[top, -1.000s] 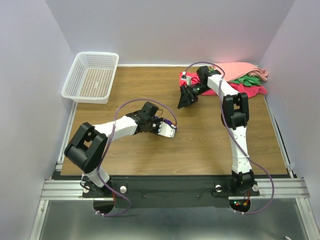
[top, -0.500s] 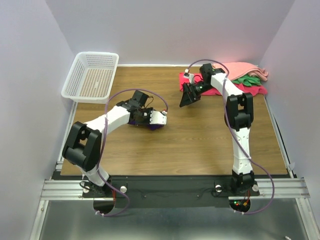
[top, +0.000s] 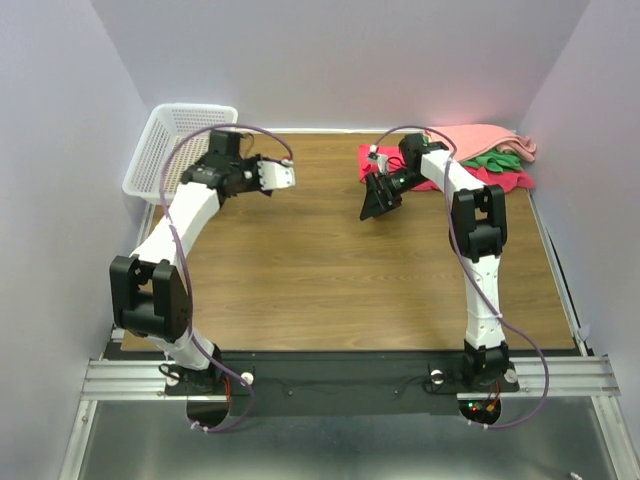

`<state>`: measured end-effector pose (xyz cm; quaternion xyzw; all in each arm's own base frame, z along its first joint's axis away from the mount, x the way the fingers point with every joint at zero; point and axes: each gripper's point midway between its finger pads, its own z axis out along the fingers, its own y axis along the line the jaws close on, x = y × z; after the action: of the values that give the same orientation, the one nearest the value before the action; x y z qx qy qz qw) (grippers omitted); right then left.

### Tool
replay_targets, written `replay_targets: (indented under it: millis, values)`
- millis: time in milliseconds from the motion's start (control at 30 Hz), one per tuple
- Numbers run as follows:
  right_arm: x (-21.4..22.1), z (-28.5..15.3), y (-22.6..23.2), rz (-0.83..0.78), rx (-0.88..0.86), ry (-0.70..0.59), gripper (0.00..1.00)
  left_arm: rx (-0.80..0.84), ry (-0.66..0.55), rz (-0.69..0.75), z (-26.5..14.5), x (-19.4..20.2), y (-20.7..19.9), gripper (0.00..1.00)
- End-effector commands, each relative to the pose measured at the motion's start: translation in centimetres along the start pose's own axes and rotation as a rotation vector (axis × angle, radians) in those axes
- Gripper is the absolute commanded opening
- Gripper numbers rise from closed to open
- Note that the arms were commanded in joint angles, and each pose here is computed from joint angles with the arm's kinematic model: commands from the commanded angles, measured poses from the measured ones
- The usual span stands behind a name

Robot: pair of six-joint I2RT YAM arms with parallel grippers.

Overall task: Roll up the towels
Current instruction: Place the rolled towel into the container

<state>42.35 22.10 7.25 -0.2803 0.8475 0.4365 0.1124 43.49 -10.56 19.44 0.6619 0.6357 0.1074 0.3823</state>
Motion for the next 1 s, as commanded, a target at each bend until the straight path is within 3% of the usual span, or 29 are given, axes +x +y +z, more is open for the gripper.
replay_targets:
  millis: [0, 267, 467, 767, 967]
  values:
    - [-1.1, -1.5, 1.3, -0.058, 0.006, -0.041, 1.0, -0.231, 0.025, 0.05, -4.8, 2.6, 8.0, 0.0]
    - [-0.5, -1.4, 1.4, -0.034, -0.006, -0.033, 1.0, -0.404, 0.107, 0.109, -8.3, 11.3, 13.7, 0.0]
    - [0.2, -1.1, 1.2, -0.006, -0.002, -0.018, 1.0, -0.352, 0.175, 0.146, -6.0, 17.1, 13.7, 0.0]
    - [1.4, -0.6, 0.9, 0.032, -0.007, 0.0, 1.0, -0.392, 0.159, 0.156, -3.7, 19.2, 16.9, 0.0]
    - [1.6, -0.6, 0.7, 0.041, 0.003, 0.007, 1.0, -0.438, 0.145, 0.245, -0.9, 20.3, 18.5, 0.0]
